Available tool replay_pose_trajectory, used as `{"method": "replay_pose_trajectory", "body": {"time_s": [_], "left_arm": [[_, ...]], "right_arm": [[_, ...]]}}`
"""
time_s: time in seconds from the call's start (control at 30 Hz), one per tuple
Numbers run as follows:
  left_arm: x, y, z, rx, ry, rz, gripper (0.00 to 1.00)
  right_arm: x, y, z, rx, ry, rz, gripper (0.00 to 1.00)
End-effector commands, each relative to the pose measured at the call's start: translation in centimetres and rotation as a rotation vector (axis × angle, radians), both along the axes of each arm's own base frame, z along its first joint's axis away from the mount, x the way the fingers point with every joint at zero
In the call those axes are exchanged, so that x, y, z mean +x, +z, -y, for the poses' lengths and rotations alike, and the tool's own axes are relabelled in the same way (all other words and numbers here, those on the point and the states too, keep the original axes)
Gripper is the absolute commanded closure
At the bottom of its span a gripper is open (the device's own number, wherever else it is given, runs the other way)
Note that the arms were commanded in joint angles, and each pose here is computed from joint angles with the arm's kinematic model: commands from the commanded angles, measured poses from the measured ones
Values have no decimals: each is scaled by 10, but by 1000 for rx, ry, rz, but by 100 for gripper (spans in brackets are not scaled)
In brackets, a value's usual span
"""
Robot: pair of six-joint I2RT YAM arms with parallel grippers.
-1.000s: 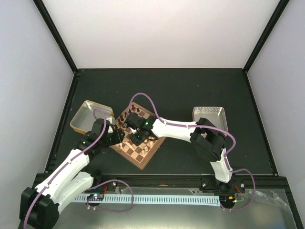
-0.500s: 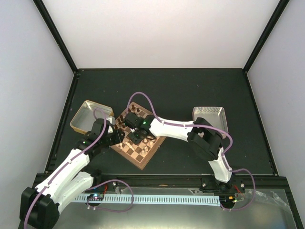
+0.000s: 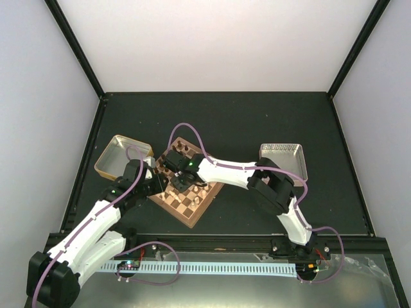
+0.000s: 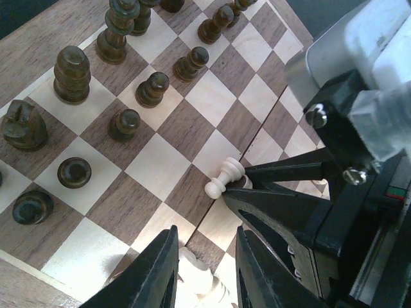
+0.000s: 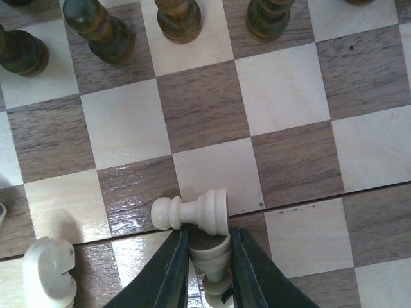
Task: Set up the chess pieces on the board
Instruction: Pick up the chess piece from the chessboard.
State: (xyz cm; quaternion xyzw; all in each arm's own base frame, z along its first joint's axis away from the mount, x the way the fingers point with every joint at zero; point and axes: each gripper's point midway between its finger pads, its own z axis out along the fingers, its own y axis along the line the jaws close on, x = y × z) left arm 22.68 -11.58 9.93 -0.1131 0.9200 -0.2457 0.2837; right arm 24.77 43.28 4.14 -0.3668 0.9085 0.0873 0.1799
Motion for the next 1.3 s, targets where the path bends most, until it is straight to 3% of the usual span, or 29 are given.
{"method": "replay_pose_trajectory", "body": {"time_s": [0.0, 0.2, 0.43, 0.67, 0.97, 1.1, 1.27], "left_arm": [[-1, -1, -1, -9, 6, -8, 73], [-2, -1, 0, -19, 6, -10, 70], [-3, -5, 5, -72, 18, -12, 69], [-3, 2, 20, -213, 8, 24, 59], [0, 14, 29, -345, 12, 83, 51], [-1, 29, 33, -391, -14, 145, 49], [-3, 44, 29, -401, -24, 253, 50]], "right_arm": [[-9, -34, 24, -131, -23, -51, 82], [-12, -14, 15, -24, 19, -27, 97], [-24, 28, -1, 176, 88, -54, 98], [-36, 63, -5, 351, 118, -99, 98], [-37, 85, -5, 447, 97, -141, 98], [-33, 99, -6, 529, 11, -201, 98], [-20, 117, 1, 689, -253, -393, 98]]}}
